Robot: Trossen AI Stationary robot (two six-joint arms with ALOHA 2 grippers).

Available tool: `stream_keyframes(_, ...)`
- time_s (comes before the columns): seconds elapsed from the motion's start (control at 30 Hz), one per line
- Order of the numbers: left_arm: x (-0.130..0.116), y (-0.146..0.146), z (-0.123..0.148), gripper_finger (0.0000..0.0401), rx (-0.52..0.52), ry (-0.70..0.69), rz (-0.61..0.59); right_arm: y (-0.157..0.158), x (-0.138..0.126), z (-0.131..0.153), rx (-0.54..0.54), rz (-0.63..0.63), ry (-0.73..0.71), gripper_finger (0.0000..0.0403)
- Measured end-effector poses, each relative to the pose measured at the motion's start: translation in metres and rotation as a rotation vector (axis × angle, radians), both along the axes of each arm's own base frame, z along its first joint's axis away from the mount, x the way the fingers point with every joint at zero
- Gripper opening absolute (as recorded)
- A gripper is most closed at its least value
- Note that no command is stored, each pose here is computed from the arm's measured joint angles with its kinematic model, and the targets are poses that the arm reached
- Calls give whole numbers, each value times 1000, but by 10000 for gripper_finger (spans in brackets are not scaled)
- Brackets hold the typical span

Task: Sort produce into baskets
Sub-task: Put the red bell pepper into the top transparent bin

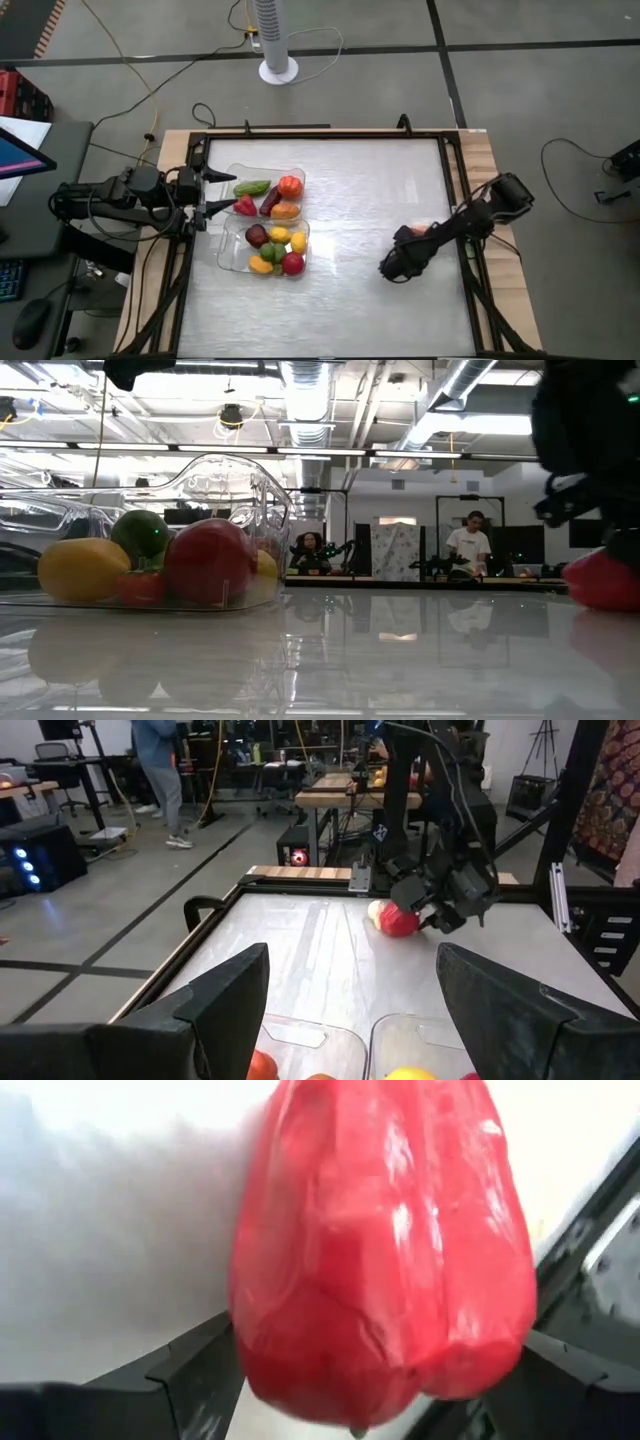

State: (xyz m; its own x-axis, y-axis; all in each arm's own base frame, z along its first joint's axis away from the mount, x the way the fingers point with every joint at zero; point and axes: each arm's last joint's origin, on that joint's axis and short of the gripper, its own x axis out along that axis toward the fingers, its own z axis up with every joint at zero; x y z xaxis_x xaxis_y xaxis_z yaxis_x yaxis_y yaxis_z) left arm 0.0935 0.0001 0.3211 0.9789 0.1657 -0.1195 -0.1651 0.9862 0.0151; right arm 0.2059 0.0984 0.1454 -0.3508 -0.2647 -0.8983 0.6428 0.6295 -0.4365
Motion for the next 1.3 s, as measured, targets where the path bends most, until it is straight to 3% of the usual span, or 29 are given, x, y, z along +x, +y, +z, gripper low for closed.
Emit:
stream_keyframes(0.1, 0, 0, 0, 275, 0, 0, 0, -8, 6, 0, -52, 5, -44, 366)
stream_keyframes(0.53, 0, 0, 0, 275, 3, 3, 0, -38, 31, -1, -102, 90, -162, 365)
stream_keyframes(0.83, 0, 0, 0, 275, 9, 1, 0, -45, 49, 46, -37, 36, -75, 365)
stream_keyframes(0.97, 0, 0, 0, 275, 8, 1, -1, -45, 62, 66, -15, 39, -138, 365)
stream_keyframes(1.3, 0, -1, -1, 275, 0, 9, -22, -70, 76, 60, -81, 45, -244, 365)
